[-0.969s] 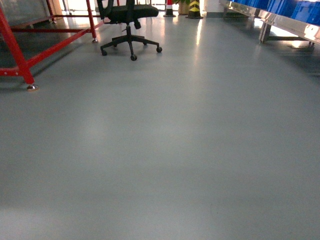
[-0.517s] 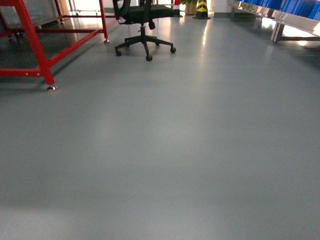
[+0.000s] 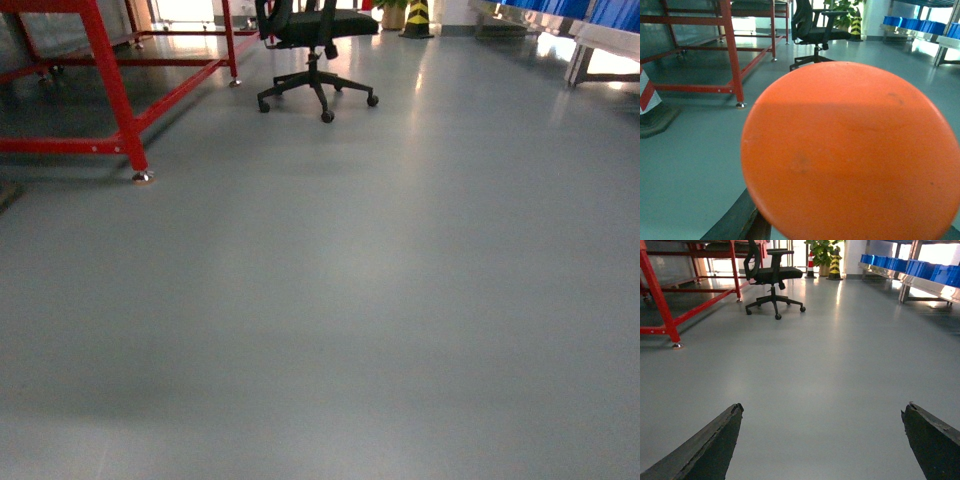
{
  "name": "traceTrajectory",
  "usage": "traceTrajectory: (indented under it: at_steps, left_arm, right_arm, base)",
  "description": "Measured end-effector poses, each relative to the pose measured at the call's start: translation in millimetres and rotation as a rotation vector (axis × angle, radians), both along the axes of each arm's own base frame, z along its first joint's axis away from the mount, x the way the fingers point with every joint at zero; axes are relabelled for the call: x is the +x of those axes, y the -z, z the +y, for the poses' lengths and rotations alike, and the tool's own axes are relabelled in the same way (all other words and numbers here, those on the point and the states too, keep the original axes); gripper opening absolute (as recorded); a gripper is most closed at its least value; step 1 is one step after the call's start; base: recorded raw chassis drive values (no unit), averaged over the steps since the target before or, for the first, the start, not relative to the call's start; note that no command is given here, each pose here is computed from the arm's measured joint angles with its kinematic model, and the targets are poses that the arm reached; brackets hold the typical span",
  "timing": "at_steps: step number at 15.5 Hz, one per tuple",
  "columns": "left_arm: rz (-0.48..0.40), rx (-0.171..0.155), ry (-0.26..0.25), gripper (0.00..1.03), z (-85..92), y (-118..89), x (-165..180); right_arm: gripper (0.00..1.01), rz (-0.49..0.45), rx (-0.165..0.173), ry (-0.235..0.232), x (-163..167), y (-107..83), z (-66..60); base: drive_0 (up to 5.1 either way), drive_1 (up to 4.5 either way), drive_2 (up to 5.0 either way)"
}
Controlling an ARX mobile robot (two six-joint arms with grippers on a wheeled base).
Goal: Pick capacitor and pack into box
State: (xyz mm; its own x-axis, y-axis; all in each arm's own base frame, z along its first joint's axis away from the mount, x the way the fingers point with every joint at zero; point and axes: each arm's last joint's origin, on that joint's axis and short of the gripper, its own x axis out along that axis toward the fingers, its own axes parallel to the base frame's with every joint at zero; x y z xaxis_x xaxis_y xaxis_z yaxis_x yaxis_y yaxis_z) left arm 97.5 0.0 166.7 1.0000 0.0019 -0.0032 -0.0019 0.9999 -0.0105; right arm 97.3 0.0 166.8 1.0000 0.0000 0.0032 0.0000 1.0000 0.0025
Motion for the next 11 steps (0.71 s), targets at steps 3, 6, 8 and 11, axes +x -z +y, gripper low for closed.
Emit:
traceTrajectory:
  at_steps: [3,6,8,11]
  left_arm:
    - [0.001,0.0,0.0,0.44,0.0,0.1,0.0]
    - [-0.002,0.0,0.002,0.44,-0.1,-0.1,0.0]
    - [0.0,0.0,0.0,0.44,0.0,0.0,0.0]
    - [-0.001,0.0,0.002,0.44,-0.1,-0.1,0.0]
  right_arm:
    - [0.98,-0.002,0.0,0.0,0.0,-0.2,0.0]
    - [0.98,0.0,0.0,0.0,0.0,0.0,0.0]
    - [0.98,0.0,0.0,0.0,0.0,0.0,0.0]
    - [0.98,0.003,0.0,0.0,0.0,0.3,0.0]
  base:
    - [-5.0,2.45,2.4]
    - [-5.1,2.32,2.3]
    - [-5.0,2.37,2.4]
    - [-5.0,2.37,2.4]
